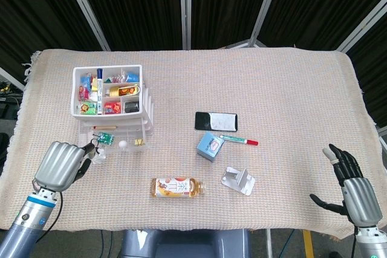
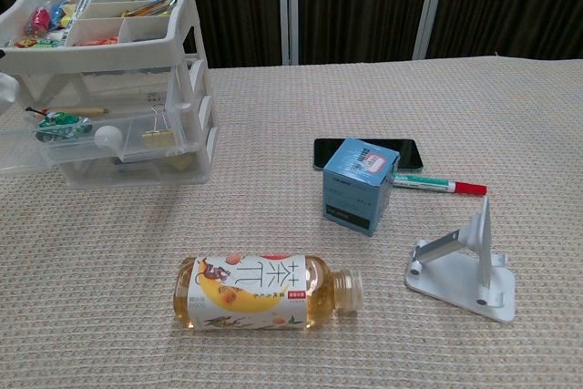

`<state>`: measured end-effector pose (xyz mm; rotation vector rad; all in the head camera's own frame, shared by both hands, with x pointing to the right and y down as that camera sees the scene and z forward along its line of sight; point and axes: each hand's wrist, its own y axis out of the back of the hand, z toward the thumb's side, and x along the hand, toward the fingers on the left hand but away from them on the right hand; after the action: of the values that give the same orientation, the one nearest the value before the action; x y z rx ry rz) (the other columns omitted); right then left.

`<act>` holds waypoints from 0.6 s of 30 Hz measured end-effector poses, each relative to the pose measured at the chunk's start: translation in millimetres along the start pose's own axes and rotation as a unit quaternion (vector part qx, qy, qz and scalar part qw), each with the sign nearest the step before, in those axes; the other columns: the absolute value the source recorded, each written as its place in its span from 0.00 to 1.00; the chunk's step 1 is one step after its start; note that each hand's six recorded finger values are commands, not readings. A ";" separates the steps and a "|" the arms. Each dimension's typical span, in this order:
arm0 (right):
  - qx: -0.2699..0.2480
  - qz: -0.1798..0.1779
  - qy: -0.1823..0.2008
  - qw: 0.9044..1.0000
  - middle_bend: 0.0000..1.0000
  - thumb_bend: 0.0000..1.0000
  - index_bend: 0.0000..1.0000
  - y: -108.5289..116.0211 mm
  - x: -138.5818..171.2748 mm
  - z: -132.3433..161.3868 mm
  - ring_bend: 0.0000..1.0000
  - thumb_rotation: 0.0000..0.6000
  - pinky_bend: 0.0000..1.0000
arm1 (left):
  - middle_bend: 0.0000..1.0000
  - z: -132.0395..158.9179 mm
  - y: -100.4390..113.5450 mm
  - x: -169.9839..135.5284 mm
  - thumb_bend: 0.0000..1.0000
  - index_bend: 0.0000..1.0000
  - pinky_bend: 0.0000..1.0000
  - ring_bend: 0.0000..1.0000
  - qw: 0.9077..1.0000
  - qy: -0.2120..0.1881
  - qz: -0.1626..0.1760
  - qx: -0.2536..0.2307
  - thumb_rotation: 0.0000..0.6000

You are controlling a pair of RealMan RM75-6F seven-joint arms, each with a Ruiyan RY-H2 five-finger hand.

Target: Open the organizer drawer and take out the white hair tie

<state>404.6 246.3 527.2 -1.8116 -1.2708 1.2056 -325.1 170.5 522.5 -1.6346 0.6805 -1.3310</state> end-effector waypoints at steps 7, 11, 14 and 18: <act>0.002 0.002 -0.002 1.000 0.00 0.01 0.00 -2.0 -0.6 -0.2 0.00 1.00 0.00 | 1.00 -12.5 -30.2 -11.4 0.67 0.59 0.91 1.00 1.000 -0.006 -0.015 0.000 1.00; 0.002 0.002 0.000 1.000 0.00 0.01 0.00 -1.9 -0.3 0.7 0.00 1.00 0.00 | 1.00 -11.8 -46.0 -10.2 0.65 0.58 0.91 1.00 1.000 -0.010 -0.023 -0.002 1.00; 0.002 -0.001 0.001 1.000 0.00 0.01 0.00 -0.6 0.3 0.8 0.00 1.00 0.00 | 1.00 -9.5 -57.6 -7.2 0.62 0.56 0.90 1.00 1.000 -0.011 -0.025 -0.003 1.00; 0.002 0.002 -0.001 1.000 0.00 0.01 0.00 -1.6 0.0 -0.4 0.00 1.00 0.00 | 1.00 -9.7 -68.2 -3.9 0.57 0.53 0.90 1.00 1.000 -0.005 -0.026 -0.004 1.00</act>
<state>404.4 246.9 528.7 -1.8111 -1.2657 1.2111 -343.4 201.7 581.3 -1.6744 0.6422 -1.3591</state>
